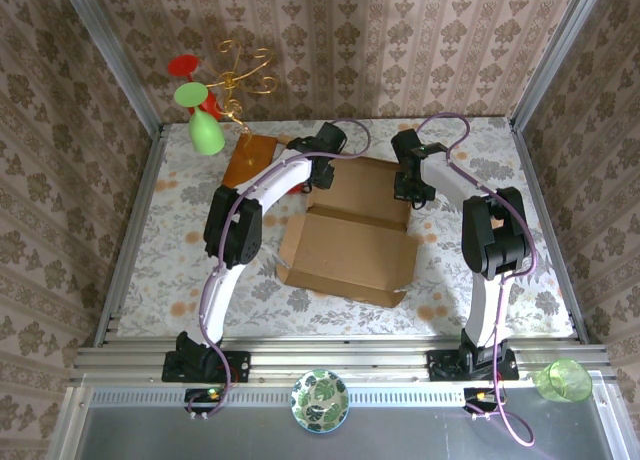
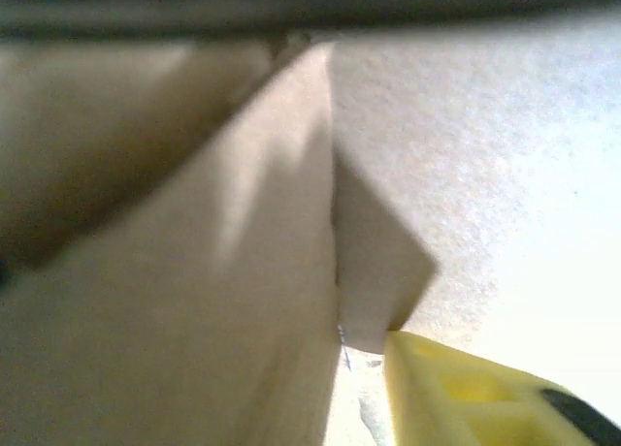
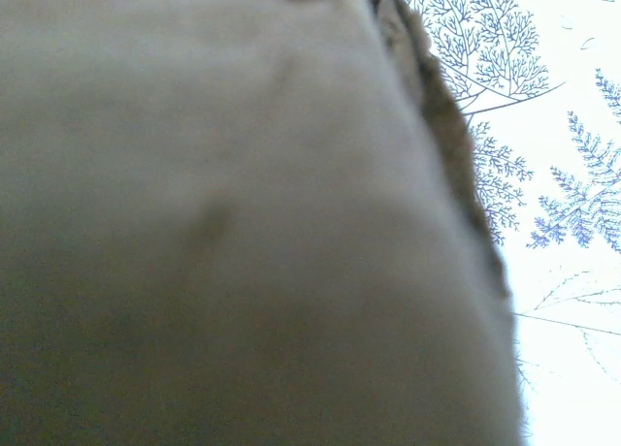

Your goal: Fold the paper box

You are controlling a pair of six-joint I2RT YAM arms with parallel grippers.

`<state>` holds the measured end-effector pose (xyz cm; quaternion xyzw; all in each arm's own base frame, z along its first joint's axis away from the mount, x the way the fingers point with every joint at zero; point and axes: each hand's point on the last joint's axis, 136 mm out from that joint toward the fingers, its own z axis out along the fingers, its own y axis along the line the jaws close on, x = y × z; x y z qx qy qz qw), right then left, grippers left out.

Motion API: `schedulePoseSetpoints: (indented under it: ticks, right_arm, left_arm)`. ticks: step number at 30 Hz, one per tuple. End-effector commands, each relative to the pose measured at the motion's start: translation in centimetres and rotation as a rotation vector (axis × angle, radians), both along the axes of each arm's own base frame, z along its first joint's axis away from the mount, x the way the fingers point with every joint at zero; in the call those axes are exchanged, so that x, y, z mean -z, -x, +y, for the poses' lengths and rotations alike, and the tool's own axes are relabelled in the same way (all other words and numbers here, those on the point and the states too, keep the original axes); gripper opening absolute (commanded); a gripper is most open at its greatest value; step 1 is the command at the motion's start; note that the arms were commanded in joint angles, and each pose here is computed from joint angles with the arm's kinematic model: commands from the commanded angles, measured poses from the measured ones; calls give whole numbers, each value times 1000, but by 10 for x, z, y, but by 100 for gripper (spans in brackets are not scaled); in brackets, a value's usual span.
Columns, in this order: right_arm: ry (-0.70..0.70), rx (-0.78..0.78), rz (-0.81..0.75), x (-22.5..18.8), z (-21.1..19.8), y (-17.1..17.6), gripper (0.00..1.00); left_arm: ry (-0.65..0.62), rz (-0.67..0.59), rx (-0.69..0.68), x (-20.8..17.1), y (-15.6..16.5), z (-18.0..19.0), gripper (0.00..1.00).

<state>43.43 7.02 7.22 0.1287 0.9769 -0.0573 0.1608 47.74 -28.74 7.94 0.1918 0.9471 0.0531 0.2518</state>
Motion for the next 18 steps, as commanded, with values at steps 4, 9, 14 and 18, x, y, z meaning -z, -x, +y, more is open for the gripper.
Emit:
schedulePoseSetpoints:
  ticks: [4,9,14,18]
  right_arm:
    - [14,11,37,8,1,3,0]
    - [12,12,38,9,1,2,0]
    - [9,10,43,10,2,4,0]
    - [6,11,45,11,1,3,0]
  left_arm:
    - [86,40,22,-32,19,-6,52]
    - [103,66,-15,-23,27,10,54]
    - [108,86,-50,-9,27,25,46]
    - [88,116,-53,9,25,27,42]
